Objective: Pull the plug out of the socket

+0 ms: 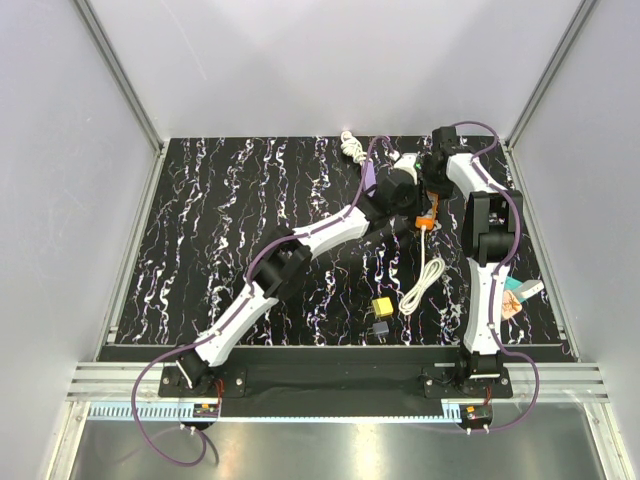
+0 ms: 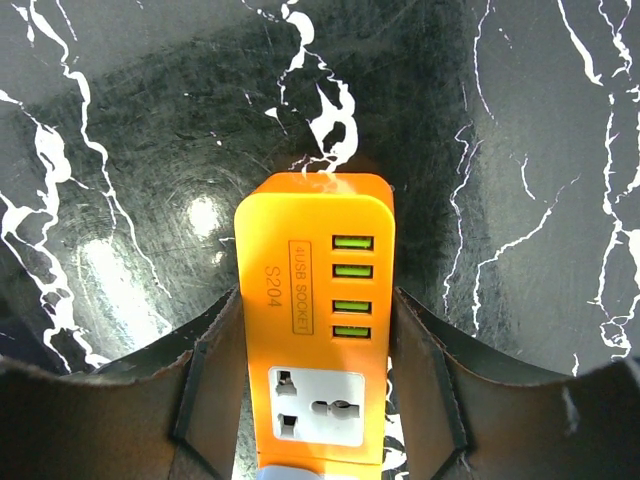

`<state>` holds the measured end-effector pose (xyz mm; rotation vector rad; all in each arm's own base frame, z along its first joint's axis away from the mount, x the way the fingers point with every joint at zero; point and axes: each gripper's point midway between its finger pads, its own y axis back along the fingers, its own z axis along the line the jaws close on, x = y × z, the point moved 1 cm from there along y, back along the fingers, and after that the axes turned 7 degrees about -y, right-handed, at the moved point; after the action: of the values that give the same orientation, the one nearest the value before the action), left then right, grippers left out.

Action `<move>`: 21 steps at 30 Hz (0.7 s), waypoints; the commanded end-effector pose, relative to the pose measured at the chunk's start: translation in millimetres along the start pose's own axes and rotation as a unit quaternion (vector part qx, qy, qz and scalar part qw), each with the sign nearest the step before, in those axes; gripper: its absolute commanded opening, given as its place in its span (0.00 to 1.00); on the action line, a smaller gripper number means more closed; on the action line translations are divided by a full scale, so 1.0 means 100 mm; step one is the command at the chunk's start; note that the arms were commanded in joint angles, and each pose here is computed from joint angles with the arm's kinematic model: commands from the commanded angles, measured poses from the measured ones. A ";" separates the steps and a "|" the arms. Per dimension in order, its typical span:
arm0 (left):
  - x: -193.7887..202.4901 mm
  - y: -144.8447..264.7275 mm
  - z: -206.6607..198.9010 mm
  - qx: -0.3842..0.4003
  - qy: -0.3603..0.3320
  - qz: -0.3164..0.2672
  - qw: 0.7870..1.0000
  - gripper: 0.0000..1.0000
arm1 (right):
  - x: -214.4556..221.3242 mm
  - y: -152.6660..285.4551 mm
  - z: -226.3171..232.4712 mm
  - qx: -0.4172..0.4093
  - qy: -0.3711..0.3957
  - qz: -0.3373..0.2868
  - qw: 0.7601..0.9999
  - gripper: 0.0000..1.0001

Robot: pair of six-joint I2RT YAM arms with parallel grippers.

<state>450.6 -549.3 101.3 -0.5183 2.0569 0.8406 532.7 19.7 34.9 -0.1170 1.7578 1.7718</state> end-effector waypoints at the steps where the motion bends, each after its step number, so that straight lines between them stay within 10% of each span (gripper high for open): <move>1: -1.77 0.71 -0.88 0.099 0.019 -0.206 0.973 0.00 | 0.15 -0.15 -0.03 0.009 0.031 0.023 0.999 0.00; 21: -1.32 0.81 -0.57 0.038 -0.035 -0.141 0.989 0.00 | 0.08 -0.10 -0.04 -0.014 0.011 0.023 1.000 0.00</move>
<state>449.6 -542.6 198.2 -0.6395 1.9838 0.6976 537.0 14.9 32.0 -0.1460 1.7692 1.7779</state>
